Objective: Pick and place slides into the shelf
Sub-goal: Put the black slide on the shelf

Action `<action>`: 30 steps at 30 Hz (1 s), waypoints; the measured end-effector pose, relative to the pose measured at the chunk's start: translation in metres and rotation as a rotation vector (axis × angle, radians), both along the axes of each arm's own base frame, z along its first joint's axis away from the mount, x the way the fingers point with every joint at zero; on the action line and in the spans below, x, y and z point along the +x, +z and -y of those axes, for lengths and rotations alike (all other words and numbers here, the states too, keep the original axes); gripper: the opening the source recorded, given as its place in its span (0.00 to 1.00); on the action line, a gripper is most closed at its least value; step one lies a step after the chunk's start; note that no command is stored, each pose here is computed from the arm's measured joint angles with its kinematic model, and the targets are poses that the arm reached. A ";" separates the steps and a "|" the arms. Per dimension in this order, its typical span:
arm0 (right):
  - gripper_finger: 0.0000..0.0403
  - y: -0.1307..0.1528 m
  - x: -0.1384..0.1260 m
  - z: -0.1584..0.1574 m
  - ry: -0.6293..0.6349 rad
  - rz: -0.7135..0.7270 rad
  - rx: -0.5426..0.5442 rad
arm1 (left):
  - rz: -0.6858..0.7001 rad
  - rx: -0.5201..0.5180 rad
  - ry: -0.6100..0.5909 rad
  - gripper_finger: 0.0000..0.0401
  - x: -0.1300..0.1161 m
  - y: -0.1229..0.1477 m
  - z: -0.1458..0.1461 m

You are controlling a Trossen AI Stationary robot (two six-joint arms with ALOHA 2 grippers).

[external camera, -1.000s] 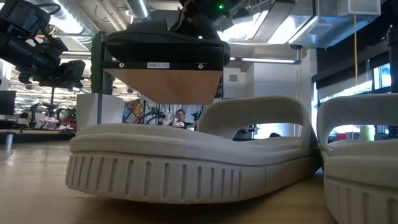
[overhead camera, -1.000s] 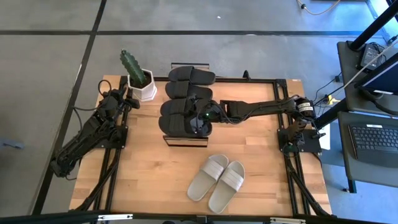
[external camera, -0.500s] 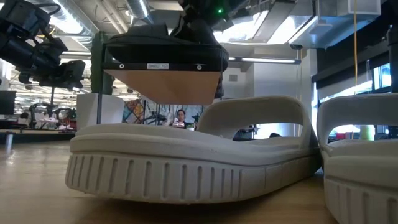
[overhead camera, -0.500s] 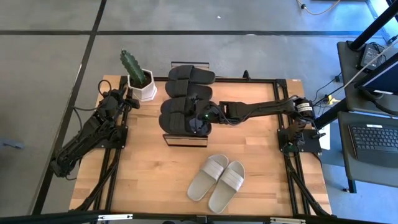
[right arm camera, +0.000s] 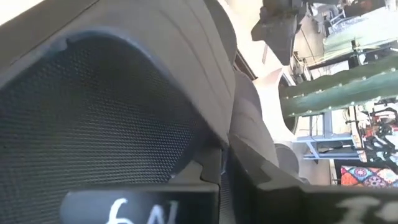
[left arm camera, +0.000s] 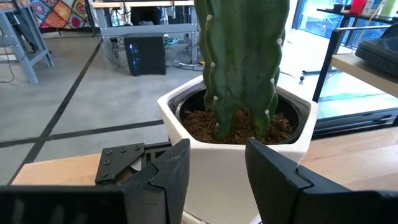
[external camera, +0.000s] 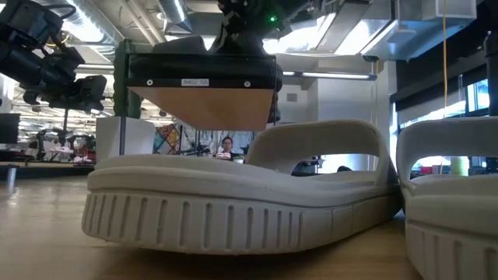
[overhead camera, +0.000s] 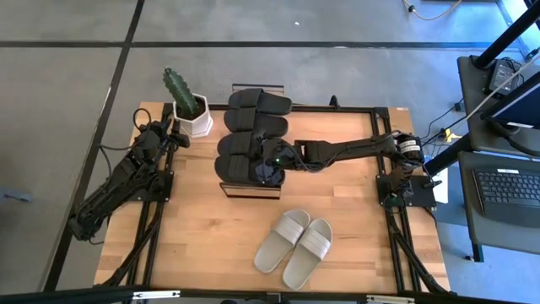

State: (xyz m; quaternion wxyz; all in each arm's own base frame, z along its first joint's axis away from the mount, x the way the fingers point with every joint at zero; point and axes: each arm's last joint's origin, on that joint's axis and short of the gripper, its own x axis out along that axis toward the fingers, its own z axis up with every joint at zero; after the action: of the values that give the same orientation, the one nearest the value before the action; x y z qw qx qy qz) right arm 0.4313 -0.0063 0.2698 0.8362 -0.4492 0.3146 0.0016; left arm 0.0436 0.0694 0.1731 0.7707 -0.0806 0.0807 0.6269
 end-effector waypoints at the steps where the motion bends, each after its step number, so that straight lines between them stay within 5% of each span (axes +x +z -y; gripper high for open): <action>1: 0.03 0.000 0.000 0.000 0.006 -0.005 -0.007 | 0.000 0.000 0.000 0.37 0.000 0.000 0.000; 17: 0.03 -0.003 0.001 -0.006 0.047 -0.015 -0.007 | 0.000 0.000 0.000 0.37 0.000 0.000 0.000; 30: 0.19 -0.003 0.002 -0.006 0.033 0.004 0.022 | 0.000 0.000 0.000 0.37 0.000 0.000 0.000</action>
State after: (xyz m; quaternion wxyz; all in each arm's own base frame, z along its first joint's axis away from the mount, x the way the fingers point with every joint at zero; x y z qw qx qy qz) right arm 0.4333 0.0000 0.2665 0.8416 -0.4449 0.3056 0.0181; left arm 0.0435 0.0694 0.1731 0.7706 -0.0807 0.0806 0.6270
